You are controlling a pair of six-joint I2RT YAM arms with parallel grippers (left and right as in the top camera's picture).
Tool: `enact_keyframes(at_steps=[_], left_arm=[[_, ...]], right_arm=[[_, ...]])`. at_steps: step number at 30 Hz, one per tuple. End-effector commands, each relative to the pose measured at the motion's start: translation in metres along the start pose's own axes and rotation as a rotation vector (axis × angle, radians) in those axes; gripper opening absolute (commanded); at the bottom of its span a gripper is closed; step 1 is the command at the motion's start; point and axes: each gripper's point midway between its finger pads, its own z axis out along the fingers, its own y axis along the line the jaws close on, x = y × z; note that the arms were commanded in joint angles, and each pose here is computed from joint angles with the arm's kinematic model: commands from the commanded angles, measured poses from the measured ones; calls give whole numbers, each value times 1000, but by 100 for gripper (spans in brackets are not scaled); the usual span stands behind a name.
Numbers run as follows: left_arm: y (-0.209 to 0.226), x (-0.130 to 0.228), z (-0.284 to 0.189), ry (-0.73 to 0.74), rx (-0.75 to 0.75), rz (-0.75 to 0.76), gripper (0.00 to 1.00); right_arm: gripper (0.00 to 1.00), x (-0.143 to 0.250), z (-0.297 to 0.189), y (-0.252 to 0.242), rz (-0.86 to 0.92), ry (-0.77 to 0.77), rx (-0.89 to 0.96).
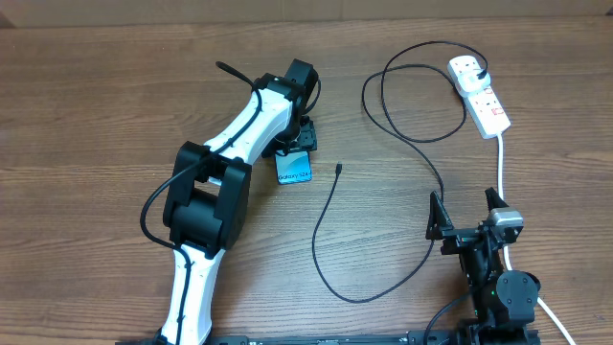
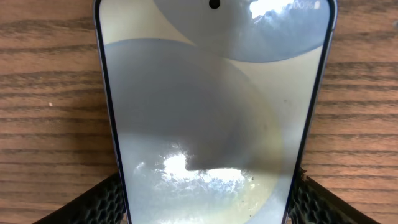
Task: Plug charger to phone and switch on socket
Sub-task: 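Lift the smartphone upright with the left gripper and pull it back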
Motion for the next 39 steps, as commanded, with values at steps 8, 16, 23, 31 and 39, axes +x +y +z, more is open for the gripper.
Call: enact_keyframes(at_steps=[8,16,23,31,39], left_arm=[[-4,16,18,113,27,-17,73],[-21,6,-16,129,110,-27,73],[-35,4,-40,193,249,-50,72],[-52,9,-61,329,497,-100,72],[-71,-2,-121,499,957,-163,73]], right_arm=[[100,2,0,2,4,-3,-11],[100,2,0,2,4,-3,-11],[100,2,0,2,3,-3,-11],[100,2,0,2,4,-3,-11],[100,2,0,2,4,-3,-11]])
